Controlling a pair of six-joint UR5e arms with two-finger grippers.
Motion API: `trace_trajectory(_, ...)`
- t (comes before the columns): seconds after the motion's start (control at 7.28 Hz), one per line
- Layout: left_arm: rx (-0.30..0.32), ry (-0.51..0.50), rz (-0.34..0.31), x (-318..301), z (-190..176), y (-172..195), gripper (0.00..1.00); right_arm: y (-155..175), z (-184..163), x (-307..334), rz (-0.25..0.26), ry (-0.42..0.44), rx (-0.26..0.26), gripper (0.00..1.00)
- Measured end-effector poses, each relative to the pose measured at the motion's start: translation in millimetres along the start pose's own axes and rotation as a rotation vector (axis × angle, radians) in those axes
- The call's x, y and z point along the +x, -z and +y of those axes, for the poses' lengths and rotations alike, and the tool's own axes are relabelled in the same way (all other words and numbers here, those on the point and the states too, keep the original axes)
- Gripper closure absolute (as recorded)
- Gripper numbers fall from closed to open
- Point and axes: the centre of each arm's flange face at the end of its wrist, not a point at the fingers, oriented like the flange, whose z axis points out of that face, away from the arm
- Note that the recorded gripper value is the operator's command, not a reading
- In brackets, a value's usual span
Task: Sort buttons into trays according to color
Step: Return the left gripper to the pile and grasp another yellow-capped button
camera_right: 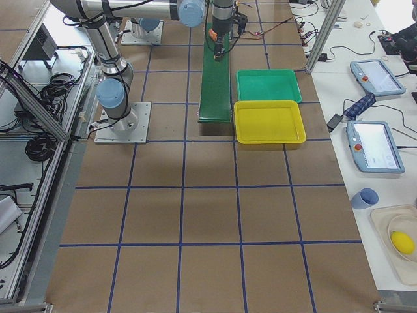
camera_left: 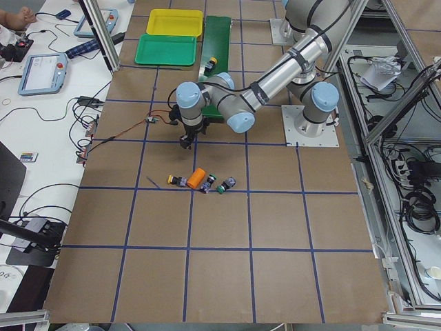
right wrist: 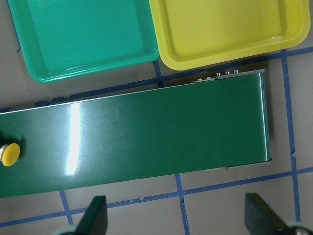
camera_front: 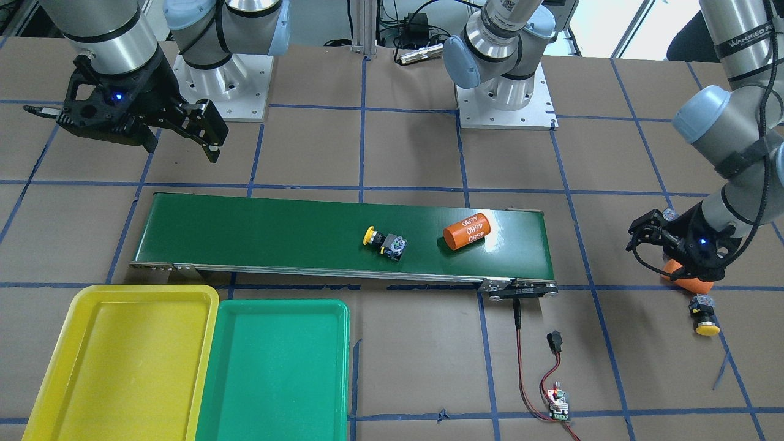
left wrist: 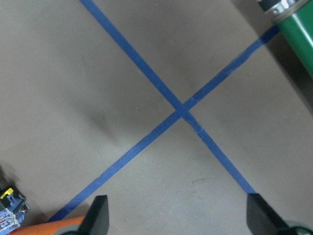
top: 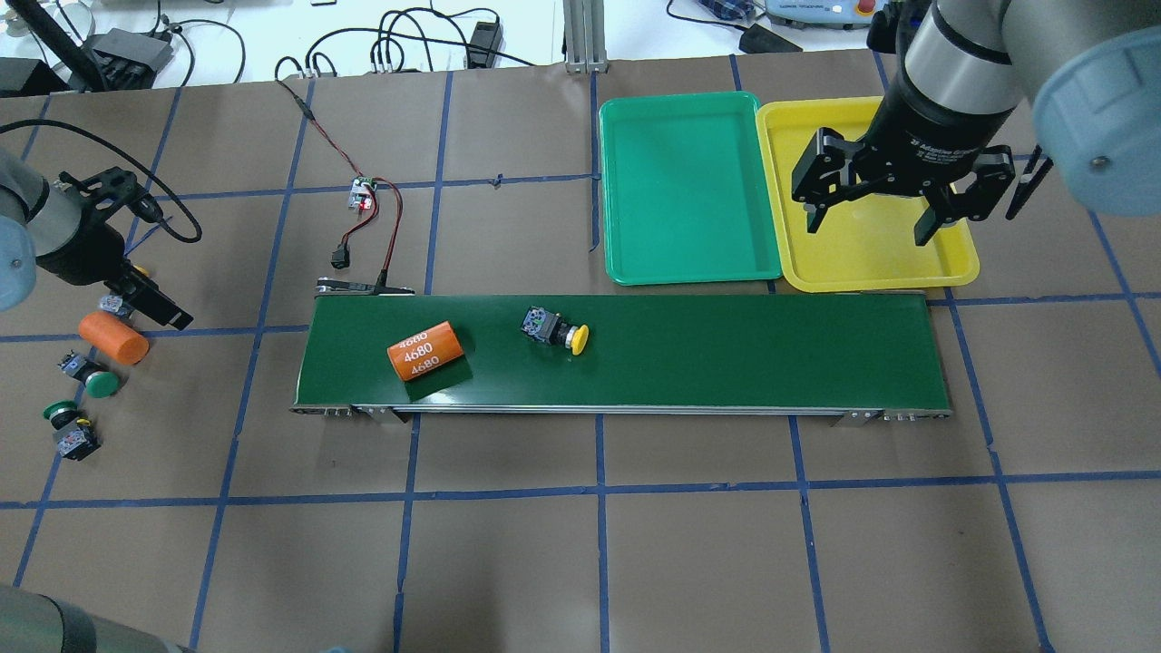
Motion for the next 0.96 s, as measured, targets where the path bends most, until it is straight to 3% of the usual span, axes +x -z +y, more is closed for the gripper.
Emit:
trace_trajectory(0.55,-0.030,0.075,-0.023,-8.8,-11.1,-19.0,0.00,0.0,-0.1,0.2,0.000,-0.001,0.000,0.00)
trace_trajectory(0.69,-0.067,0.088,-0.049,-13.9,-9.0,-18.6,0.00,0.0,-0.1,0.2,0.000,-0.001,0.000,0.00)
trace_trajectory(0.96,-0.082,0.153,-0.114,-45.8,-12.8,-7.0,0.00,0.0,-0.1,0.2,0.000,-0.001,0.000,0.00)
